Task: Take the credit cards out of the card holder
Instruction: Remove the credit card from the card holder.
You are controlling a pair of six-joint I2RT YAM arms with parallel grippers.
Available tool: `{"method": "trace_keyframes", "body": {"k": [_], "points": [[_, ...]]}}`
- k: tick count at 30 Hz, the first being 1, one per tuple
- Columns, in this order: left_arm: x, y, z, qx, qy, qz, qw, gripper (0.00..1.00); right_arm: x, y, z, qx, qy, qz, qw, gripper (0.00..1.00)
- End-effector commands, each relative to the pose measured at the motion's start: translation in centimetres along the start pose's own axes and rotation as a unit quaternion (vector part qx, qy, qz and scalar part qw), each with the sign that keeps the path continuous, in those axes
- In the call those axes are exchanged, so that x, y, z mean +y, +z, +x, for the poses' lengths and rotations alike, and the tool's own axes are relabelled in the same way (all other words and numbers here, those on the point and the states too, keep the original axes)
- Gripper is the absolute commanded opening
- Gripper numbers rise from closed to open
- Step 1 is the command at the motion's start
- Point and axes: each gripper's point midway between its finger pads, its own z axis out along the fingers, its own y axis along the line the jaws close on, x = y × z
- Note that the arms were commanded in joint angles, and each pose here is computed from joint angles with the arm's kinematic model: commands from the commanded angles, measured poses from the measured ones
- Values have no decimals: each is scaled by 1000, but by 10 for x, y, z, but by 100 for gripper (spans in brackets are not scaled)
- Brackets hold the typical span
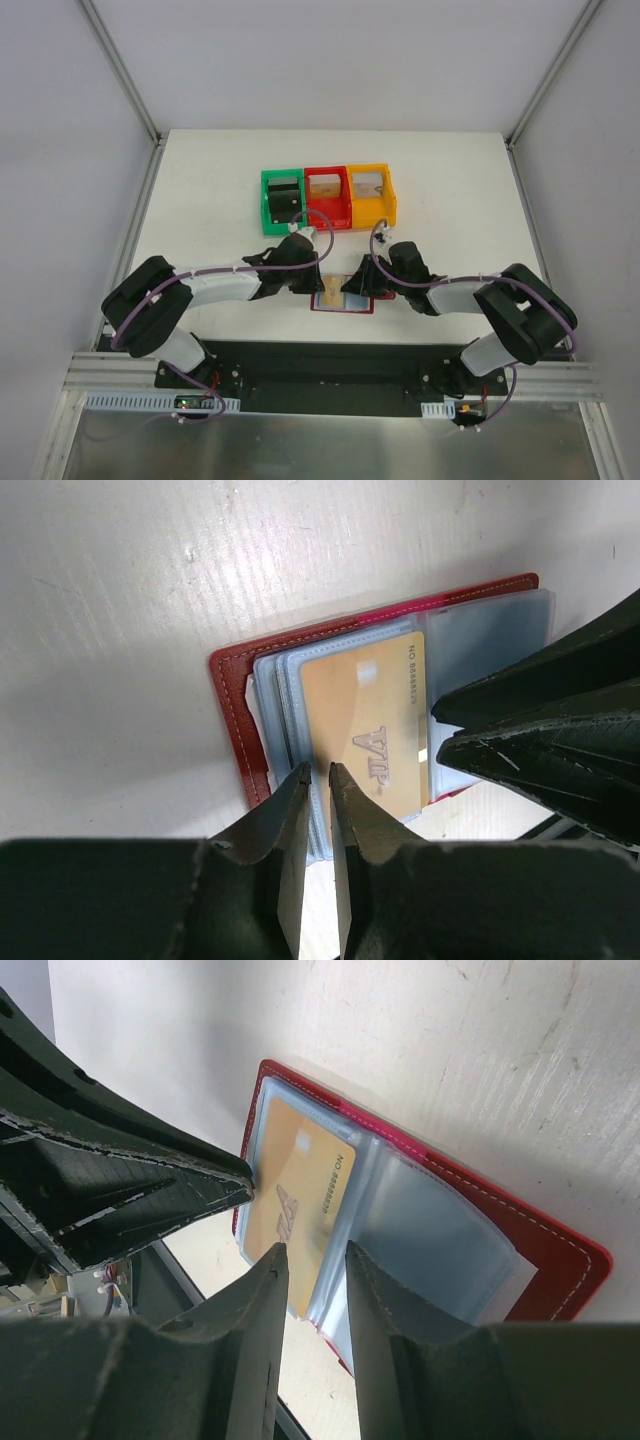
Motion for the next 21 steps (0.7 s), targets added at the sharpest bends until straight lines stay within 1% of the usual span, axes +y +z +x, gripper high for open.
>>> {"method": "trace_keyframes", "body": {"k": [1, 12, 17, 21], "points": [[-1, 3, -3, 3, 4, -4, 1000, 13, 14, 2, -13, -15, -11, -27, 999, 34], [0, 9, 3, 17, 4, -7, 1000, 9, 15, 2, -13, -14, -11, -30, 999, 34], [3, 12, 7, 22, 4, -11, 1000, 6, 15, 3, -13, -15, -9, -28, 999, 34], [6, 13, 10, 25, 4, -17, 1000, 1, 9, 2, -11, -15, -5, -20, 1000, 35]]}}
